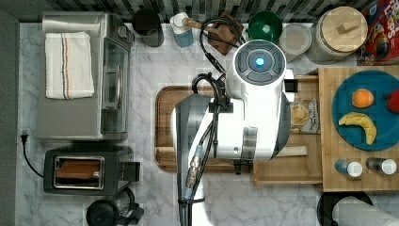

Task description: Close the drawer.

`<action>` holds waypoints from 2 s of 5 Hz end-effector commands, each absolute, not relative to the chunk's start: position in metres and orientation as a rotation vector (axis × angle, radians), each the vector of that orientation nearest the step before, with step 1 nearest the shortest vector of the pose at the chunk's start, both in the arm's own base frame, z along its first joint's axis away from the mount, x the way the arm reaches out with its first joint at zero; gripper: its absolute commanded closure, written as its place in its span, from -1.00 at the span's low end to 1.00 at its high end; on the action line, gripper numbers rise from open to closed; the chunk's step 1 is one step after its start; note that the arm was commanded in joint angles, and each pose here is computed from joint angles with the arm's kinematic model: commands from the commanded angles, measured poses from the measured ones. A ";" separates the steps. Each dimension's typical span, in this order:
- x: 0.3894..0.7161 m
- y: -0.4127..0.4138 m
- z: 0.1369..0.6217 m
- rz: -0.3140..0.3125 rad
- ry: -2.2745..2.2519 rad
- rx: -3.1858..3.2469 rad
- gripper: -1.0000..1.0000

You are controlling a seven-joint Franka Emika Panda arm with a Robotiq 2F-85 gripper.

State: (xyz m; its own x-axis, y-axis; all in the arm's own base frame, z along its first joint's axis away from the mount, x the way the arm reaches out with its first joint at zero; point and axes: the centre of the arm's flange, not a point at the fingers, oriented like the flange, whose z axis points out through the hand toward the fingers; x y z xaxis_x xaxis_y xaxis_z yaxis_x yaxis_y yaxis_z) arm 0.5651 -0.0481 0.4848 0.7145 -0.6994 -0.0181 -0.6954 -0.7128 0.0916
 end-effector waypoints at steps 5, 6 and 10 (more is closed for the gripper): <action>0.570 0.022 0.465 -0.204 -0.603 3.159 -1.00; 0.563 0.038 0.464 -0.223 -0.452 3.220 -1.00; 0.522 0.070 0.404 -0.213 0.092 3.213 1.00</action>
